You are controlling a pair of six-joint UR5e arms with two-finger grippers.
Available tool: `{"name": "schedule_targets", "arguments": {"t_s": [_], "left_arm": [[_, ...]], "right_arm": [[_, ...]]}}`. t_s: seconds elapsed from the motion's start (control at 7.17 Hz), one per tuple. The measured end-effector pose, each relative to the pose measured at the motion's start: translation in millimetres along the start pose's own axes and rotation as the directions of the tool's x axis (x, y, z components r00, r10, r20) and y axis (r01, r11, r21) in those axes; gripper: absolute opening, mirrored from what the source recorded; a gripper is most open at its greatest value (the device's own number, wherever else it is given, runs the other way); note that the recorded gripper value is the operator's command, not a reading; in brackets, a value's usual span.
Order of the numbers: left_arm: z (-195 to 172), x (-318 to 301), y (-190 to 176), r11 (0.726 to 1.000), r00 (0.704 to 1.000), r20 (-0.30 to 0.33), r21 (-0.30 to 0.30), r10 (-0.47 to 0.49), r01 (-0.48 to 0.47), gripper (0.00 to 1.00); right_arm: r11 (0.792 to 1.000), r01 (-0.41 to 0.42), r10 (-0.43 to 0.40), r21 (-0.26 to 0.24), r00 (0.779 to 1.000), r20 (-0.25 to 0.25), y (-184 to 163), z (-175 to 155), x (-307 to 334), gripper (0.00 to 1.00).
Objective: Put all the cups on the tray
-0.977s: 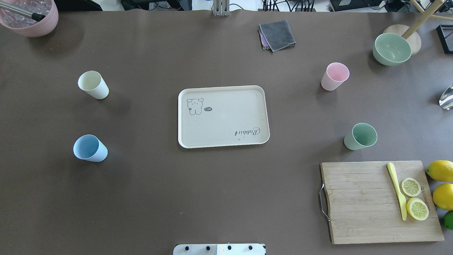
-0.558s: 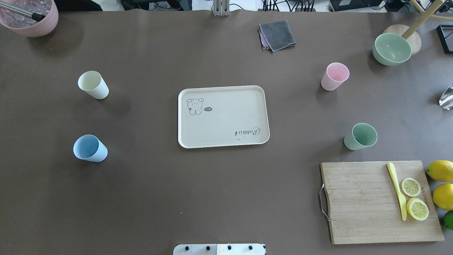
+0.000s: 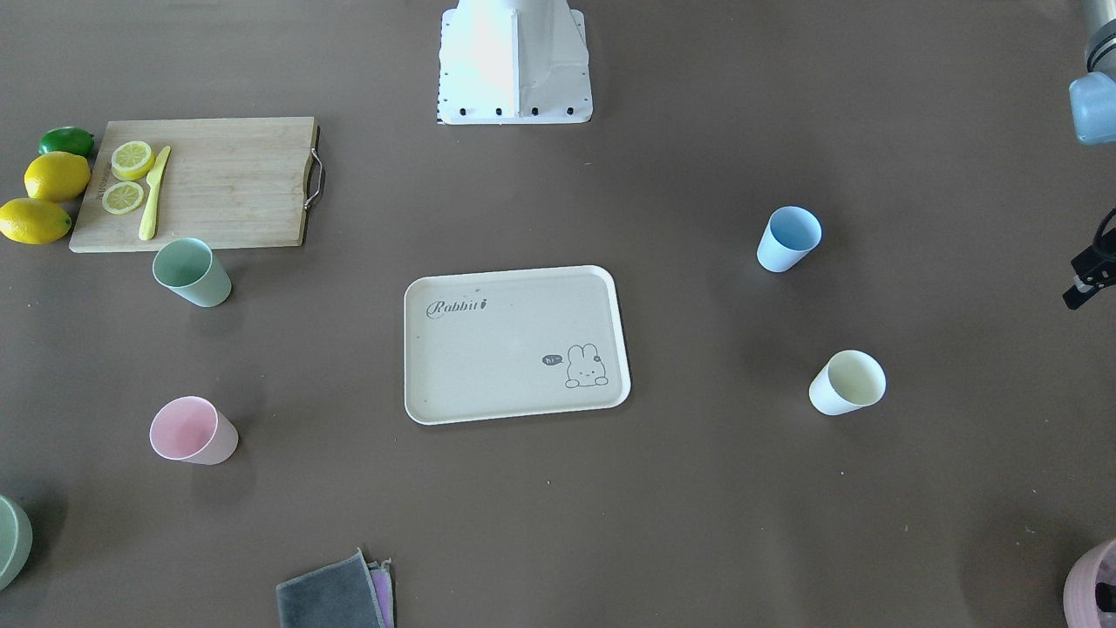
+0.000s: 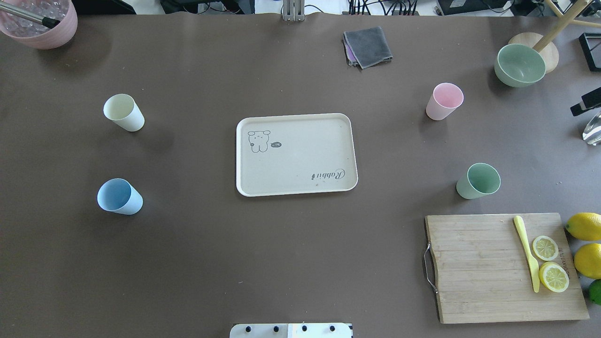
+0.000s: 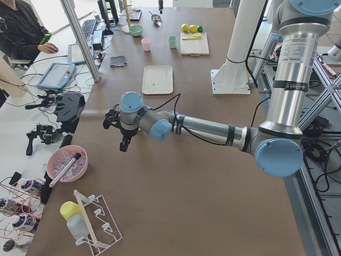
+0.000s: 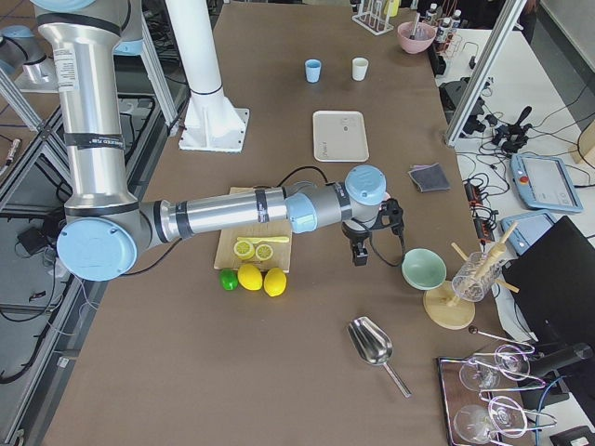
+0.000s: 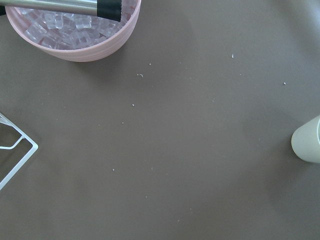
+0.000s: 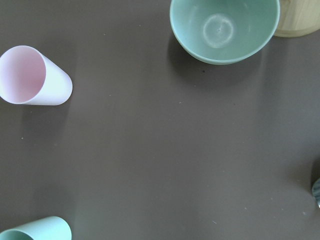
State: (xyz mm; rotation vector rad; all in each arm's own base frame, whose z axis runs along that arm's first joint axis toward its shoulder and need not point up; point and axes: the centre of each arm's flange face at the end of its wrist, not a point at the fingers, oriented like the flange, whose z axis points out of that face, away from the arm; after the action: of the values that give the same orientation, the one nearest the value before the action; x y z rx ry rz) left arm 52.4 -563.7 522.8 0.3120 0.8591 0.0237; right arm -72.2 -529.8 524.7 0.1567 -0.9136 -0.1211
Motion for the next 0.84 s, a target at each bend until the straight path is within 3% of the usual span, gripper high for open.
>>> {"name": "schedule_targets", "arguments": {"t_s": [0.42,0.84], "left_arm": [[1,8,0,0.997,0.998,-0.021,0.024,-0.067,0.067,0.98],[-1,11,-1,0.997,0.997,-0.025,0.03,-0.07,0.07,0.98]], "right_arm": [[0.998,-0.059,0.059,0.017,0.998,0.019,7,48,-95,1.0],[0.998,-0.052,0.053,-0.033,0.999,0.008,31,88,-141,1.0]]}}
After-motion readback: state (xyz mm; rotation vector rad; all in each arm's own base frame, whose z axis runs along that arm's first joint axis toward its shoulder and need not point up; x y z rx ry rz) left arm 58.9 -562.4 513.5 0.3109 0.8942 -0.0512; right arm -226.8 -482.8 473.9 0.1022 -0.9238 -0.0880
